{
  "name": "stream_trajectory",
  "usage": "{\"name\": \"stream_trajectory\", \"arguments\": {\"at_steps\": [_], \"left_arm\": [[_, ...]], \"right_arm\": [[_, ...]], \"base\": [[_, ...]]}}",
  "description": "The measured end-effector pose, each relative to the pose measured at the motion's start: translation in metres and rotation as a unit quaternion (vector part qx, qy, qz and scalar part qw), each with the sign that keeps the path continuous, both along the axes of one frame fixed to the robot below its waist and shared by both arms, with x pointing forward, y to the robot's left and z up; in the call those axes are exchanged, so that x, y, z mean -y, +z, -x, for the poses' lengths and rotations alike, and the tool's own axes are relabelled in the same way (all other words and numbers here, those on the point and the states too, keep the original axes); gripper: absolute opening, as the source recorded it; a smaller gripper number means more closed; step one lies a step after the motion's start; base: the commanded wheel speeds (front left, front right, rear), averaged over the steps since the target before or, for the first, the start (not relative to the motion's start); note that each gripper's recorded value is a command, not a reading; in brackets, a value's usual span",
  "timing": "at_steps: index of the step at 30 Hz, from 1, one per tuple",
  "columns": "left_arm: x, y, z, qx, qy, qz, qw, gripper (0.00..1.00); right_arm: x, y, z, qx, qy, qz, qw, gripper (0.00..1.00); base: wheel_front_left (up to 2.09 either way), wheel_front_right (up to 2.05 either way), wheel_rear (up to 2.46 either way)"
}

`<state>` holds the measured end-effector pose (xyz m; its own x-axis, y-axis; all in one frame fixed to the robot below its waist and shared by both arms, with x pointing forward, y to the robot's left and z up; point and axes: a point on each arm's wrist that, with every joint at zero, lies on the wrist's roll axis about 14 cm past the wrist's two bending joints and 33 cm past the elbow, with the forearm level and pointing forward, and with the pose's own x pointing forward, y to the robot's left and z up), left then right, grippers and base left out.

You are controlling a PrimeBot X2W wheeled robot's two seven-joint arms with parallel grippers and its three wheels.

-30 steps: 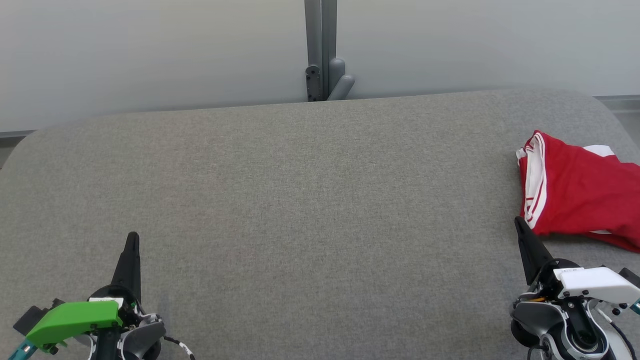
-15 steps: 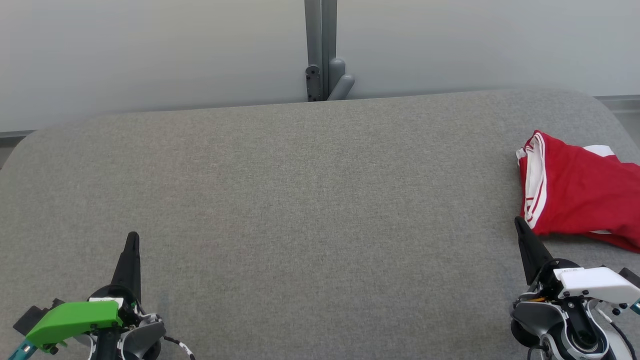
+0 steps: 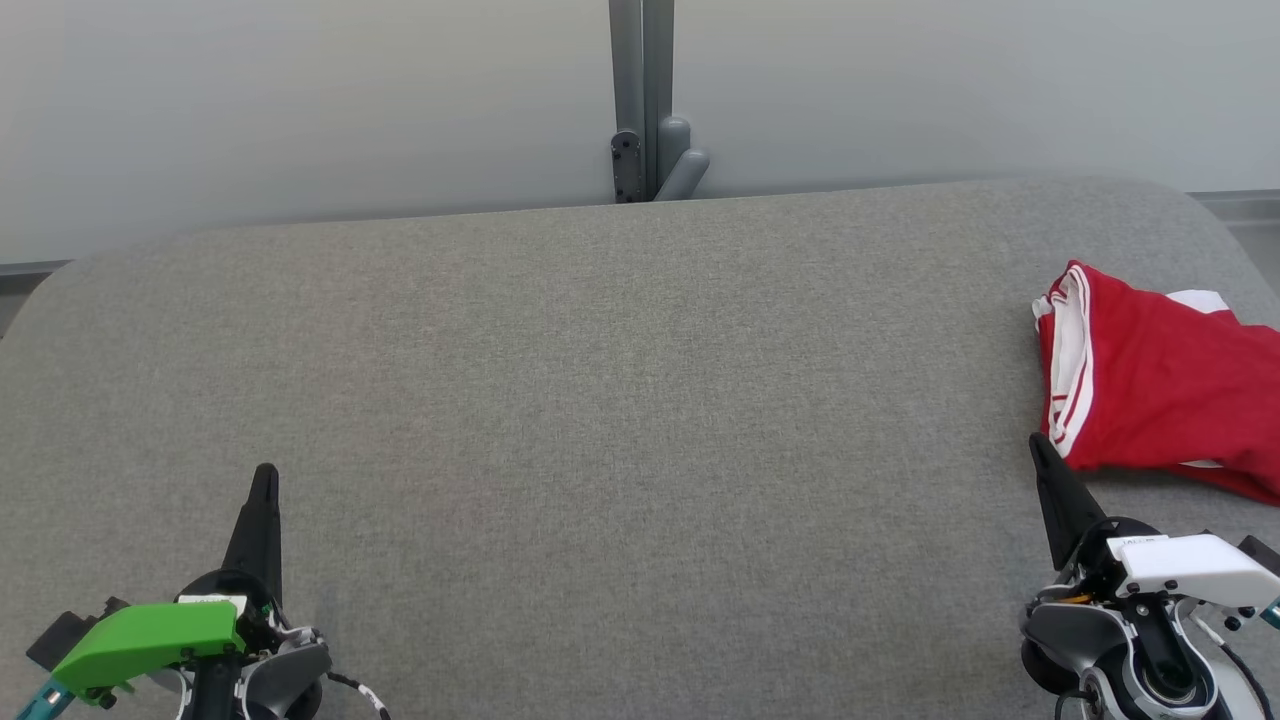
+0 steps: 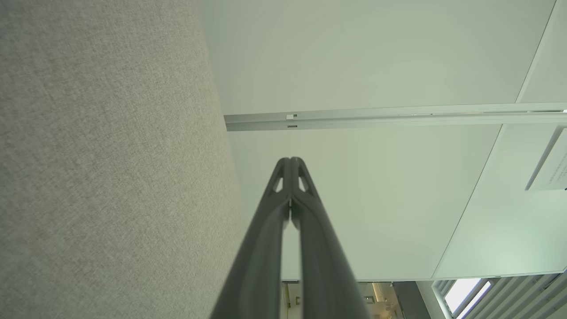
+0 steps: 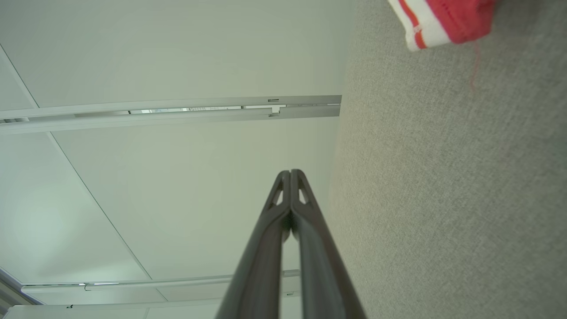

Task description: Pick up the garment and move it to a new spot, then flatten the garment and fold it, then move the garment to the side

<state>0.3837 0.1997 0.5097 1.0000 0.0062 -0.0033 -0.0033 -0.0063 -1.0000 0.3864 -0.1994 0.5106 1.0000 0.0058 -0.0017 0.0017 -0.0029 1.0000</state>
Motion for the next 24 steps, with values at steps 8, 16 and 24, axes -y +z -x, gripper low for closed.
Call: {"name": "stream_trajectory", "arguments": {"at_steps": [8,16,24], "left_arm": [[0.0000,0.0000,0.0000,0.000,0.000,0.000,1.000,0.00],[0.0000,0.0000,0.0000,0.000,0.000,0.000,1.000,0.00],[0.0000,0.0001,0.0000,0.000,0.000,0.000,1.000,0.00]], "right_arm": [[0.0001,0.0000,0.0000,0.000,0.000,0.000,1.000,0.00],[0.0001,0.0000,0.0000,0.000,0.000,0.000,1.000,0.00],[0.0001,0.0000,0.0000,0.000,0.000,0.000,1.000,0.00]], "base": [[0.00,0.00,0.00],[0.00,0.00,0.00],[0.00,0.00,0.00]]}}
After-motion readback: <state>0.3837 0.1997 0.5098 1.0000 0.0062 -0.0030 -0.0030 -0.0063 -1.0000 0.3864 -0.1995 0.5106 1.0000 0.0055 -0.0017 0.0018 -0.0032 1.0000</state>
